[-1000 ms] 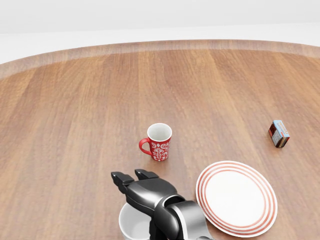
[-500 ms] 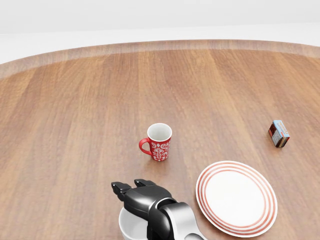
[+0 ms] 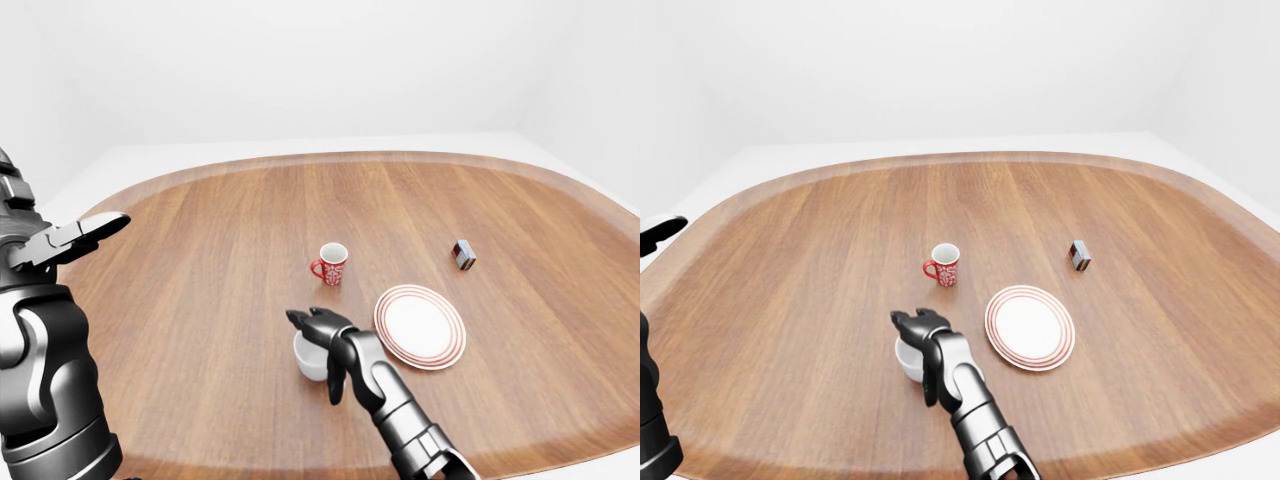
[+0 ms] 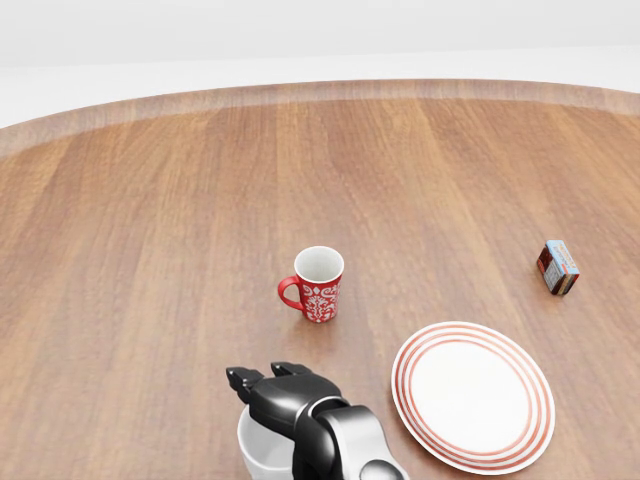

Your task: Put the white mug on the plate.

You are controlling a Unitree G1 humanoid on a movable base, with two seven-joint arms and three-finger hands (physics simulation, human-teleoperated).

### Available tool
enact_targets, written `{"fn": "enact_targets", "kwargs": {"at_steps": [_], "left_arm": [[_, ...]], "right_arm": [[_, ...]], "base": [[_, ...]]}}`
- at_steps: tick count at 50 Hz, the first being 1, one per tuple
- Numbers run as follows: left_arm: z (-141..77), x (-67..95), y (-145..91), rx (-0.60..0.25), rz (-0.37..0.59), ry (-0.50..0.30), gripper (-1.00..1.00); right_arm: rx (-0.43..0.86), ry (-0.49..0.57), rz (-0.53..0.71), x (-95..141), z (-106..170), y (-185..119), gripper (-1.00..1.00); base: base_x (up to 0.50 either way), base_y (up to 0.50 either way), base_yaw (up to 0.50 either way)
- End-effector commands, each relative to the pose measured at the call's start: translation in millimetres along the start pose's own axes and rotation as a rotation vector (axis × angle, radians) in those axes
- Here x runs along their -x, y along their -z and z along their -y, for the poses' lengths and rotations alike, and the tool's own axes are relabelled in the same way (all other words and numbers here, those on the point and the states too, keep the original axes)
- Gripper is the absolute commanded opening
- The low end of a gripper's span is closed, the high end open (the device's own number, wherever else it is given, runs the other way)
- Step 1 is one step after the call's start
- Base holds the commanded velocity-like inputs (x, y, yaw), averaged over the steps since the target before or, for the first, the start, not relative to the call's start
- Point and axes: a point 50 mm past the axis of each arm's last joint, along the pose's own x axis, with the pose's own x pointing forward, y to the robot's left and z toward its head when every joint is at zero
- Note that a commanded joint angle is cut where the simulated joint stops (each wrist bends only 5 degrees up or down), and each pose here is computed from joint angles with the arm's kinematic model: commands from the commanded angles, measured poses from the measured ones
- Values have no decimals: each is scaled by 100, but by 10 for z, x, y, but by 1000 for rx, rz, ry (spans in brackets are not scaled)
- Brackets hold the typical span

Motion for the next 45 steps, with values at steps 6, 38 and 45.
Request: {"fn": "enact_targets", "kwargs": {"at_steps": [6,38,45], "left_arm": [[0,1,3,0,-1,0,100],[3,-4,-4,1,2,1,100],[2,1,7,-1,-2,1,100]], "right_arm": [[-59,-90,-26,-105,-273,104,100],[-64,-90,-45,-155,-306,152,-100],[-9,83,-53,-49,134,189,-100]], "base": [[0,0,0],[0,0,0],[0,0,0]]}}
